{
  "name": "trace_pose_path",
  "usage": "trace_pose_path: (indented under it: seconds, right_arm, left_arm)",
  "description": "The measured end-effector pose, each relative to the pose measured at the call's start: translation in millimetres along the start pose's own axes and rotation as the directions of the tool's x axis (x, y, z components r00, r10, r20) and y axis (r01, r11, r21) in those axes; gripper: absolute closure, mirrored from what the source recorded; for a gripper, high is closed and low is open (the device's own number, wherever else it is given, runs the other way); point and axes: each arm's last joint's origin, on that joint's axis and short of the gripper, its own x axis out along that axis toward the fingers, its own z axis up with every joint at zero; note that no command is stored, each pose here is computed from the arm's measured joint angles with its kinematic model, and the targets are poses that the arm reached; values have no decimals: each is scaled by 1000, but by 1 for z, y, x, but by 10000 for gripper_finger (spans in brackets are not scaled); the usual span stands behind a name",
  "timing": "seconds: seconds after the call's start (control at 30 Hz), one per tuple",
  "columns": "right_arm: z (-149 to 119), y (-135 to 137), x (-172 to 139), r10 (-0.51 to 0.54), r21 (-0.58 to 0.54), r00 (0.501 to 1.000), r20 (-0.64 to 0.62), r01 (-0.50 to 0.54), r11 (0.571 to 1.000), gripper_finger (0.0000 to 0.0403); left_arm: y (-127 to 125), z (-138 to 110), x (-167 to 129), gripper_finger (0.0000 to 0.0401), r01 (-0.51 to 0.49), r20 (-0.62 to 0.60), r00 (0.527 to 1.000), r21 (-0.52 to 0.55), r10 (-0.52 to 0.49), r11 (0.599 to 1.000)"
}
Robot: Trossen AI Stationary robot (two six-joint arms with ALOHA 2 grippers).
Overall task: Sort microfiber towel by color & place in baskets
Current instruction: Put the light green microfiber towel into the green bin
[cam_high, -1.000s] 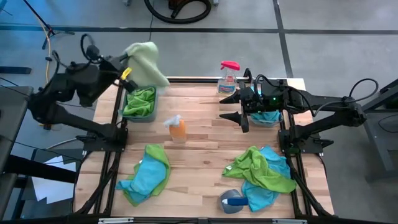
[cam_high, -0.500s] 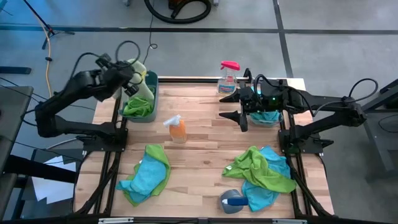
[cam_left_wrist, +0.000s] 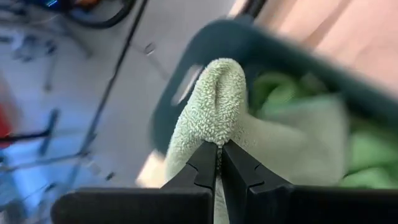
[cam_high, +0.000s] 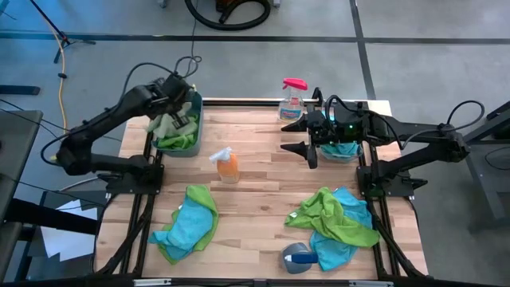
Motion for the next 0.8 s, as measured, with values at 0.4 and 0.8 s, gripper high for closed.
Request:
trace_pose_path:
  seconds: [0.4, 0.8]
  right_arm:
    - [0, 0, 0, 0, 26, 1000, 3, 0, 1000, 132]
    - [0, 0, 0, 0, 27, 1000, 4, -1, 1000, 132]
  left_arm:
    - [-9, 27, 13, 401, 307, 370, 894, -94, -253, 947]
    - [10, -21, 7, 401, 210, 114, 975, -180, -192, 961]
